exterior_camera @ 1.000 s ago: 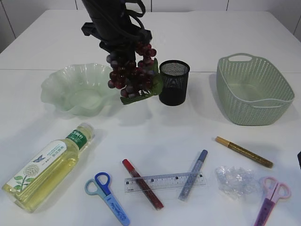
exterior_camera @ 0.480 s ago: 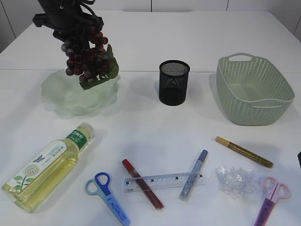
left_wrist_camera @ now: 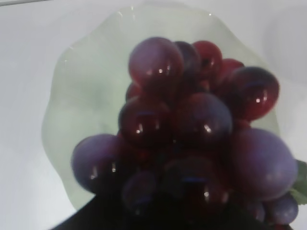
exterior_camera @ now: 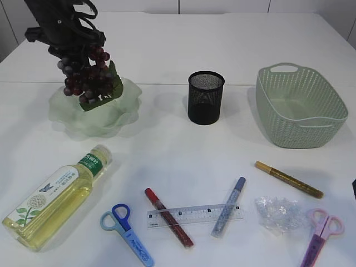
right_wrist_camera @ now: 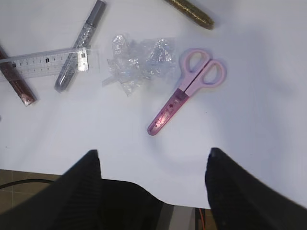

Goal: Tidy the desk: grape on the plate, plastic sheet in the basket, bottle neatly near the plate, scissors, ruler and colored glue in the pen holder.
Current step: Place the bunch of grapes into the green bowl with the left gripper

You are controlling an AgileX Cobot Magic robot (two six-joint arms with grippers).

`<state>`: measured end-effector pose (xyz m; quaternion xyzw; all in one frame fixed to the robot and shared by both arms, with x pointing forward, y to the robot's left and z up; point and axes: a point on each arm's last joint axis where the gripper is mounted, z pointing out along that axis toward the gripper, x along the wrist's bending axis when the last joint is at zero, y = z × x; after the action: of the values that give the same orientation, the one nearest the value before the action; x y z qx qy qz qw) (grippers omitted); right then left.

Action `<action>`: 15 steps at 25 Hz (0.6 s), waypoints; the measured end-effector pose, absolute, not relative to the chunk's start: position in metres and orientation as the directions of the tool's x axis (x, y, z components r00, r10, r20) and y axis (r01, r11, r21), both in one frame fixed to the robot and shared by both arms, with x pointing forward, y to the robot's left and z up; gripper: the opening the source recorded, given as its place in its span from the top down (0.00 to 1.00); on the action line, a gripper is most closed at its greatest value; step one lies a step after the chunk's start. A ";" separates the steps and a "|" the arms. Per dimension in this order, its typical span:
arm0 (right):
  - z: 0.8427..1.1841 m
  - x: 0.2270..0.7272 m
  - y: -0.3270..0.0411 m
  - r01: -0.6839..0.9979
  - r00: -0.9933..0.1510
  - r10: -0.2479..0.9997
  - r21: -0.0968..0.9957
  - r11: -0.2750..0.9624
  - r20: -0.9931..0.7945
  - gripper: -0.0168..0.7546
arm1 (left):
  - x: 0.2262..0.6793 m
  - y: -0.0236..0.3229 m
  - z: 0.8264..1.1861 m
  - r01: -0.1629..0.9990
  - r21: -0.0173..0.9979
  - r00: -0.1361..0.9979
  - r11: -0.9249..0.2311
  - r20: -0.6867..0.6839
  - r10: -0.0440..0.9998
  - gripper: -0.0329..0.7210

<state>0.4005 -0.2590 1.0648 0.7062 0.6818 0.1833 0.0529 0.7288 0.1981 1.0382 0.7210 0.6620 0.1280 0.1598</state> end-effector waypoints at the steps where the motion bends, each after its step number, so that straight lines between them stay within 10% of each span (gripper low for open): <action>1: 1.065 0.401 -0.259 0.944 0.003 0.982 0.325 -0.065 0.187 0.29 | 0.731 0.199 1.034 0.913 0.400 0.090 -0.074 -0.020 0.996 0.76; 15: 1.064 0.397 -0.259 0.955 0.005 0.984 0.289 -0.058 0.181 0.29 | 0.748 0.203 0.991 0.925 0.376 0.064 -0.054 -0.014 0.998 0.74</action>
<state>0.3973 -0.2594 1.0636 0.7076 0.6850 0.1681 0.0418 0.7476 0.2030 0.9906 0.7151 0.6722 0.1259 0.1446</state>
